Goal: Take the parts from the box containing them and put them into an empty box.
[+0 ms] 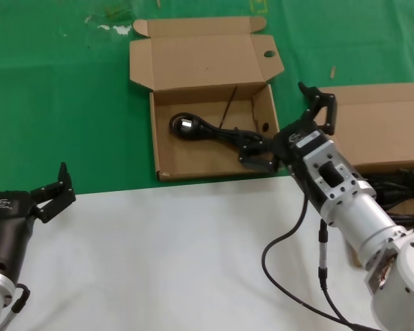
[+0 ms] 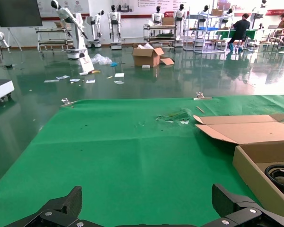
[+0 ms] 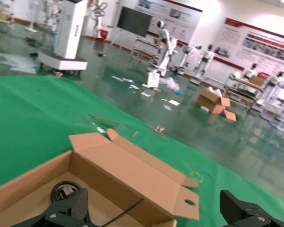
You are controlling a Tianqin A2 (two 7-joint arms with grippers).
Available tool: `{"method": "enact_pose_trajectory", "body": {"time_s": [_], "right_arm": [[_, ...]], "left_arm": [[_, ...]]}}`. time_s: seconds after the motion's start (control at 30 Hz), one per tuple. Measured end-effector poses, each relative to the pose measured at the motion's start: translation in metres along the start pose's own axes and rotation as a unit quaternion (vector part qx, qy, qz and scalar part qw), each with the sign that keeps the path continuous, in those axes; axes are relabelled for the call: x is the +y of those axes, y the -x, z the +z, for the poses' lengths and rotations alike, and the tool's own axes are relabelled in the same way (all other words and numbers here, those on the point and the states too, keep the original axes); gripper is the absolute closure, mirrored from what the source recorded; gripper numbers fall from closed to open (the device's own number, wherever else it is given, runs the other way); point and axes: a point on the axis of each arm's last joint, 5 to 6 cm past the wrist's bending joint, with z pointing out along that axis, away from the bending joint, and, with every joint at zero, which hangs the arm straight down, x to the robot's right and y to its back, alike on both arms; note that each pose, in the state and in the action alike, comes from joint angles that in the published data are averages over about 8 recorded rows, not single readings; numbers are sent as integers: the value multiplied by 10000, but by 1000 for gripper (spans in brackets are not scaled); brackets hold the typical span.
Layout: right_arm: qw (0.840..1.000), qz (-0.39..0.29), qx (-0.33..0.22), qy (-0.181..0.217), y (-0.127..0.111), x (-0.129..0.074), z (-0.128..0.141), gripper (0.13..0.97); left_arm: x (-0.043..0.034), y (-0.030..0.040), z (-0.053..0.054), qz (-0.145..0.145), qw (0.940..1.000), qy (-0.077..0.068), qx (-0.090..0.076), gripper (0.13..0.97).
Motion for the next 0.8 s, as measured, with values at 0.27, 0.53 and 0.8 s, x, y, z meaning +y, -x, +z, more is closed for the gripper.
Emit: {"method": "enact_pose_trajectory", "body": {"time_s": [0.27, 0.53, 0.8], "right_arm": [[9982, 543, 261, 48, -53, 86, -119, 132], [9929, 1051, 534, 128, -113, 195, -266, 130], [9846, 1520, 829, 245, -179, 324, -444, 130]], "left_arm": [[0, 0, 0, 0, 10000, 0, 0, 132], [0, 0, 0, 2, 10000, 0, 0, 132], [0, 0, 0, 1, 10000, 0, 0, 132]]}}
